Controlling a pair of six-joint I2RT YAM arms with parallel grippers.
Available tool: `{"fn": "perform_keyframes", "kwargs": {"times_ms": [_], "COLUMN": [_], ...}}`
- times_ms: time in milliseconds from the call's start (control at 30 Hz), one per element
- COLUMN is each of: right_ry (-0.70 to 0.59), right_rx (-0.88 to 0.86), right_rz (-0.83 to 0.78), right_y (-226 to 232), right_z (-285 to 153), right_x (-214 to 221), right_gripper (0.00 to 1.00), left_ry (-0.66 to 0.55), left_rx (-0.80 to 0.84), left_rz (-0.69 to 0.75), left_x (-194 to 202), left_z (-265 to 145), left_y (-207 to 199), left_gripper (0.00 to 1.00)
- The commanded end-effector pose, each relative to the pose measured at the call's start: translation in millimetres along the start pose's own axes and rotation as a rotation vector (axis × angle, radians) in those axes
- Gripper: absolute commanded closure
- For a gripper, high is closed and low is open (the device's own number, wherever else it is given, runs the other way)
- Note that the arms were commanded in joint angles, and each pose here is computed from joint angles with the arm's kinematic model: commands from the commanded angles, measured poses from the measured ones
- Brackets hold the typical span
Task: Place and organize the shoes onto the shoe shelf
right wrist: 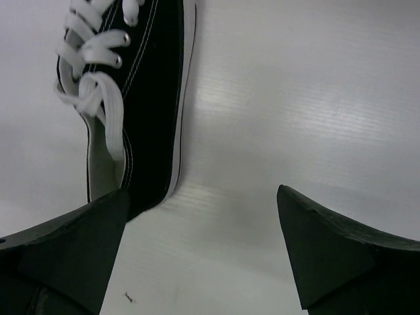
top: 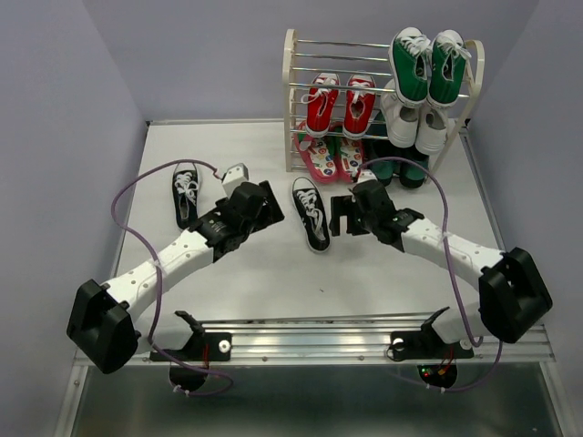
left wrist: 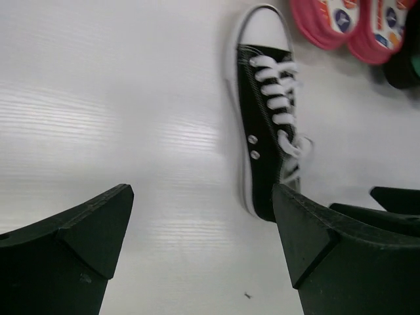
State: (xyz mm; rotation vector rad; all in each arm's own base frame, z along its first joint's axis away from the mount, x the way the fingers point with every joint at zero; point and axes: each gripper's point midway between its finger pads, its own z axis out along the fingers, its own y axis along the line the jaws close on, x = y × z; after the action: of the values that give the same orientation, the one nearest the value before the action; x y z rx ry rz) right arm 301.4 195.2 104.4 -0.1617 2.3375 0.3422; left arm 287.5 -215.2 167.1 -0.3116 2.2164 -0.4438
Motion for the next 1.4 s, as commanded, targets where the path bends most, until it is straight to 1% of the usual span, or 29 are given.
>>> {"fn": "perform_keyframes", "kwargs": {"times_ms": [0,67,100,133,200,267,300,400,433,467,500,533,567,600,633,733,767,800,900,933,1000,1100,1133,1167,1233,1300,1367], "right_ry": [-0.171,-0.238,-0.24,-0.254,-0.266,-0.278,-0.297,-0.256,-0.223,-0.237,-0.22,-0.185,-0.17,-0.188,-0.129,-0.068,-0.04,-0.012,0.023,0.016,0.024,0.045,0.034,0.052,0.039,0.035,0.011], "right_rx": [0.055,0.081,0.128,0.143,0.145,0.15,0.144,0.082,0.033,0.012,-0.018,-0.03,-0.052,-0.087,-0.143,-0.285,-0.289,-0.285,-0.261,-0.218,-0.189,-0.143,-0.117,-0.098,-0.043,-0.016,-0.01], "right_rz": [0.028,0.031,0.031,0.039,0.028,0.025,0.022,-0.011,-0.034,-0.033,-0.041,-0.054,-0.065,-0.075,-0.117,-0.222,-0.237,-0.239,-0.22,-0.199,-0.197,-0.219,-0.216,-0.222,-0.204,-0.202,-0.195], "right_y": [12,16,11,11,19,22,28,40,45,48,51,48,48,52,58,85,86,90,86,79,76,77,75,75,69,66,65], "right_z": [17,25,42,49,68,79,82,85,84,72,67,64,58,40,33,-5,-9,-17,-17,-13,-8,7,12,20,28,35,40], "right_x": [-70,-100,-102,-109,-124,-132,-144,-140,-128,-132,-126,-109,-102,-105,-80,-50,-37,-26,-7,-7,-2,6,2,9,7,8,6], "right_gripper": [0.0,0.0,0.0,0.0,0.0,0.0,0.0,0.0,0.0,0.0,0.0,0.0,0.0,0.0,0.0,0.0,0.0,0.0,0.0,0.0,0.0,0.0,0.0,0.0,0.0,0.05,0.12], "left_ry": [-0.031,-0.05,-0.05,-0.055,-0.062,-0.067,-0.065,-0.058,-0.059,-0.059,-0.059,-0.062,-0.064,-0.066,-0.07,-0.081,-0.082,-0.083,-0.097,-0.103,-0.111,-0.117,-0.119,-0.119,-0.125,-0.128,-0.129], "left_rx": [-0.106,-0.119,-0.123,-0.128,-0.132,-0.132,-0.13,-0.137,-0.147,-0.149,-0.15,-0.15,-0.153,-0.154,-0.16,-0.181,-0.185,-0.189,-0.202,-0.208,-0.215,-0.217,-0.215,-0.216,-0.214,-0.208,-0.204], "left_rz": [-0.019,-0.021,-0.018,-0.02,-0.024,-0.033,-0.03,-0.035,-0.036,-0.038,-0.036,-0.037,-0.037,-0.033,-0.032,-0.031,-0.032,-0.033,-0.044,-0.048,-0.056,-0.062,-0.062,-0.063,-0.071,-0.074,-0.073], "left_x": [-6,-10,-10,-11,-12,-11,-11,-9,-9,-8,-9,-9,-10,-10,-13,-18,-19,-20,-26,-28,-30,-33,-34,-34,-35,-36,-35], "left_z": [2,0,0,-1,-2,-1,0,1,1,1,1,2,2,2,3,4,4,5,4,4,3,2,2,2,1,0,0], "left_y": [42,48,50,53,56,61,62,66,69,71,72,74,75,76,78,84,86,87,93,94,98,101,101,101,102,102,102], "left_gripper": [0.01,0.01,0.01,0.01,0.01,0.01,0.01,0.01,0.01,0.01,0.01,0.01,0.01,0.01,0.01,0.01,0.01,0.01,0.01,0.01,0.01,0.01,0.01,0.01,0.01,0.01,0.01]}}
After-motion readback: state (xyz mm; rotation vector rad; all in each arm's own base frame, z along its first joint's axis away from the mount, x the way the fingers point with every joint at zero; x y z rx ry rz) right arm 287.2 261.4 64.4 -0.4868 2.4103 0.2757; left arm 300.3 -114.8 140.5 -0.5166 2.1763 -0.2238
